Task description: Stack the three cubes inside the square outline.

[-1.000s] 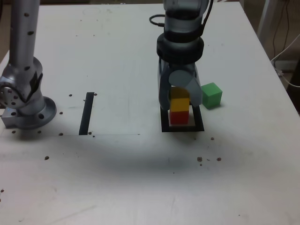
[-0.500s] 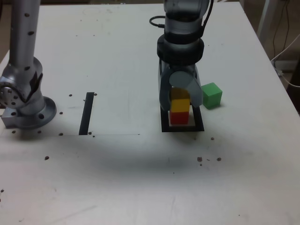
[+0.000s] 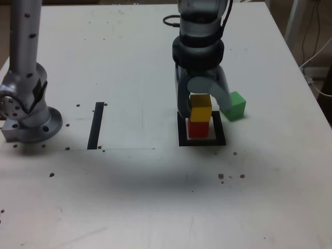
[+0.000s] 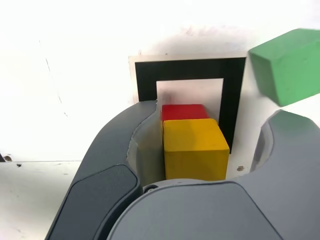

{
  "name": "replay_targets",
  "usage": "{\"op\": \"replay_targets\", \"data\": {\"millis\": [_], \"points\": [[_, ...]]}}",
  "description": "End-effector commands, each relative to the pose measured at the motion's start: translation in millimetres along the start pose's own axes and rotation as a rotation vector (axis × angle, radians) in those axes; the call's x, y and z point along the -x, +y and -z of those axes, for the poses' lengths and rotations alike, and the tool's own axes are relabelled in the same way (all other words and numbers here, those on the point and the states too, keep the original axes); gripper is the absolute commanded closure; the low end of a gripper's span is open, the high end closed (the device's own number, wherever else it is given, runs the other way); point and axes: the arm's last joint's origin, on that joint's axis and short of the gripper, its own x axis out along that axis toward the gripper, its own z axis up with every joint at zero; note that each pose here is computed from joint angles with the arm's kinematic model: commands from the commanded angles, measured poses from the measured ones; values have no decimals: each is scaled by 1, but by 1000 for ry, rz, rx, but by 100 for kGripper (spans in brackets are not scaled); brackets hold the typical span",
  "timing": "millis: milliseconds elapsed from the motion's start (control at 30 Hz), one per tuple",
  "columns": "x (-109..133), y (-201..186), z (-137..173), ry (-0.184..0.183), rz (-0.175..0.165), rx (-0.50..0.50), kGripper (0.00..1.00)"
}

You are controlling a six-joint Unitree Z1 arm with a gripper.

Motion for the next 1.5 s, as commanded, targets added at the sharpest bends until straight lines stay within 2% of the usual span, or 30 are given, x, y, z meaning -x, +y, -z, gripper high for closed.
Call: {"op": "replay_targets", "data": {"millis": [0, 100, 367, 733, 867, 967, 1100, 1267, 1467], "points": [[5, 1, 3, -16, -3, 1, 1], [8, 1, 6, -20, -4, 1, 1], [24, 5, 21, -3, -10, 1, 1], [82, 32, 36, -49, -76, 38, 1], [94, 45, 32, -74, -89, 21, 1], [95, 54, 22, -86, -94, -35, 1], [87, 65, 6, -91, -106, -172, 1], [76, 67, -6, -74, -120, -388, 1], [68, 66, -12, -53, -119, -606, 1]]}}
